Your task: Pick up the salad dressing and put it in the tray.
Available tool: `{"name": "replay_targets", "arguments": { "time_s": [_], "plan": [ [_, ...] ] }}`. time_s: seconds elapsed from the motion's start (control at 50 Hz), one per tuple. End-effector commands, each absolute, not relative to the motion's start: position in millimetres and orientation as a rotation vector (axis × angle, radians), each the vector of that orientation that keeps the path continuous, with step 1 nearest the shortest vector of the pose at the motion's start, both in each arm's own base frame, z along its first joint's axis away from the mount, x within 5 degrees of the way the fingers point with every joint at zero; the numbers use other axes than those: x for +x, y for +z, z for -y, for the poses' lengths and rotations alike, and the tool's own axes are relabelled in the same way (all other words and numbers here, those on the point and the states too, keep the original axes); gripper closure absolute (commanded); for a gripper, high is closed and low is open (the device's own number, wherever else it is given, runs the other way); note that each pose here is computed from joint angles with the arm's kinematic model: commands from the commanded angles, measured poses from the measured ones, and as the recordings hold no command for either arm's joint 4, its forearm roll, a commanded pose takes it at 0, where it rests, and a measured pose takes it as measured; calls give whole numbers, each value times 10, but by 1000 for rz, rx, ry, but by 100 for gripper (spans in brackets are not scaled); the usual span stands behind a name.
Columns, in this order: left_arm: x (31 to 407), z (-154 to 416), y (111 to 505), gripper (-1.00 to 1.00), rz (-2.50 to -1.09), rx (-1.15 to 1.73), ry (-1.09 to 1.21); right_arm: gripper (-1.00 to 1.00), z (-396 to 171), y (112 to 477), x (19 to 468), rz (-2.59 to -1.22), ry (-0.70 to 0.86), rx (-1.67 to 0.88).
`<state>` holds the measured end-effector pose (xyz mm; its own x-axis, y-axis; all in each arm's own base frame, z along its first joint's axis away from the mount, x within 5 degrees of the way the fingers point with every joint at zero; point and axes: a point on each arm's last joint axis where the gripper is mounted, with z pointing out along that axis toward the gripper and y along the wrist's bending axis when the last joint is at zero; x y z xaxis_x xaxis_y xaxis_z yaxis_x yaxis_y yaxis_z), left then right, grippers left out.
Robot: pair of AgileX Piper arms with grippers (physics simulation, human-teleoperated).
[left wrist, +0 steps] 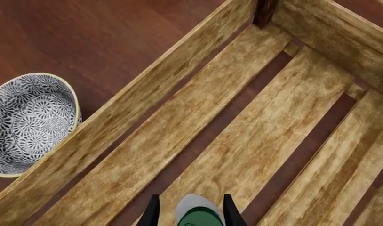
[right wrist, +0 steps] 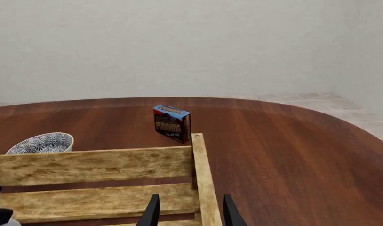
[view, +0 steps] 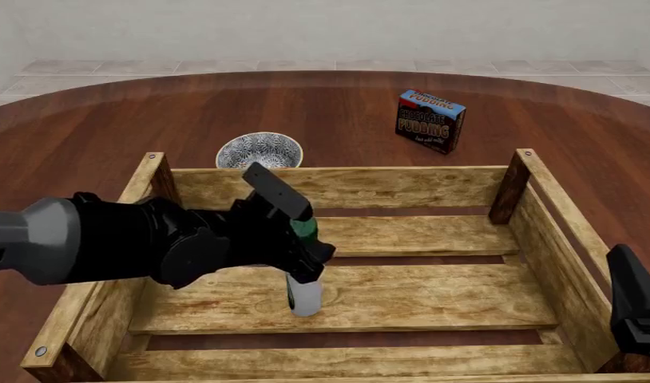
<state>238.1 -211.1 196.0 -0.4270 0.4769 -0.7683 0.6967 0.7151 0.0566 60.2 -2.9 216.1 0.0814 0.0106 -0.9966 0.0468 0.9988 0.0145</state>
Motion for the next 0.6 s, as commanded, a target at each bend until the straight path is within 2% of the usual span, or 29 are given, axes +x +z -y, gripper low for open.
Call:
{"name": "replay_targets", "arguments": {
  "time_s": [0.02, 0.6],
  "plan": [
    [2390, 2099, 1984, -100, -2100, 889, -340, -100, 29, 2159, 603, -1489, -26, 47],
    [2395, 2078, 2124, -100, -2064, 893, -333, -100, 31, 2163, 604, -1488, -27, 52]
  ]
}}
